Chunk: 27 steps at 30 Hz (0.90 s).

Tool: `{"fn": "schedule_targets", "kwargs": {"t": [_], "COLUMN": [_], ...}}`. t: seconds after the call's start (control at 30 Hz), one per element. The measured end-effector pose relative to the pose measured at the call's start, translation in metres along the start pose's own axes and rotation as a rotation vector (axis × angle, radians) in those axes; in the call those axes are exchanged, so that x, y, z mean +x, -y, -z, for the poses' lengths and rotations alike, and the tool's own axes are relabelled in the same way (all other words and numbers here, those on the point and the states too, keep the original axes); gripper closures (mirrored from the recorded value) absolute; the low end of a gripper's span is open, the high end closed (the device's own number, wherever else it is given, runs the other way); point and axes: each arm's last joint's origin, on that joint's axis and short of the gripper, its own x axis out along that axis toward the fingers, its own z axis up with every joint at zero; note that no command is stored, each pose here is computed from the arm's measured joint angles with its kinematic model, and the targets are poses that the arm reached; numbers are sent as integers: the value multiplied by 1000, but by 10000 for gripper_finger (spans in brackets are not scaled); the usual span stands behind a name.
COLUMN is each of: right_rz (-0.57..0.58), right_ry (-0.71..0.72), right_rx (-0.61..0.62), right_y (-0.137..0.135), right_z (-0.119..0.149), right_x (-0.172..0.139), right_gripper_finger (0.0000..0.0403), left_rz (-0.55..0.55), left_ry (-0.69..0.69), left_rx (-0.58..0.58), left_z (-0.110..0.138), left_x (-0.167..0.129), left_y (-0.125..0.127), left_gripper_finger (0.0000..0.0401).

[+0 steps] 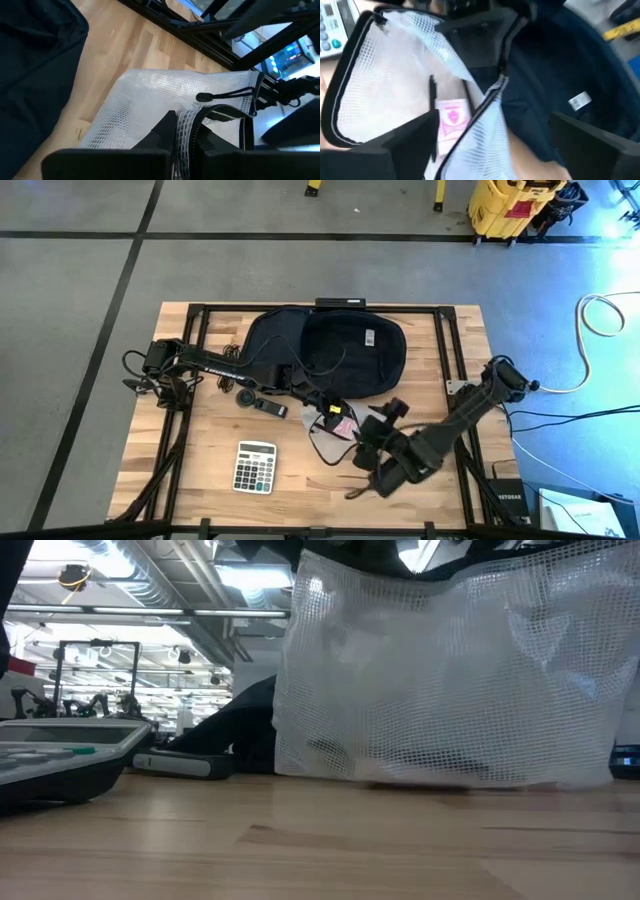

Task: Unpack backpack
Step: Put the gray calculator into the transparent zip bag

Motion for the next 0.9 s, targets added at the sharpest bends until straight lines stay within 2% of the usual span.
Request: {"fn": "schedule_targets", "kwargs": {"t": [0.1, 0.2, 0.4, 0.63, 0.77, 0.9], "right_rz": [-3, -36, -90, -88, -99, -67], "right_ry": [-40, -127, -172, -285, -292, -303], "right_rx": [21, 65, 146, 155, 164, 142], "right_y": [4, 9, 17, 22, 20, 20], "right_z": [-7, -16, -31, -27, -24, -14], "right_x": [9, 19, 31, 40, 45, 53], "right_gripper_finger": [37, 50, 78, 108, 145, 211], "left_rz": [-8, -20, -33, -28, -2, 19], "left_ry": [4, 7, 14, 10, -4, -16], "left_rx": [35, 67, 117, 145, 149, 168], "left_z": [1, 2, 2, 2, 3, 3], "left_x": [0, 0, 0, 0, 0, 0], "left_y": [1, 3, 3, 3, 4, 4], "left_gripper_finger": [401, 401, 401, 401, 401, 401]}}
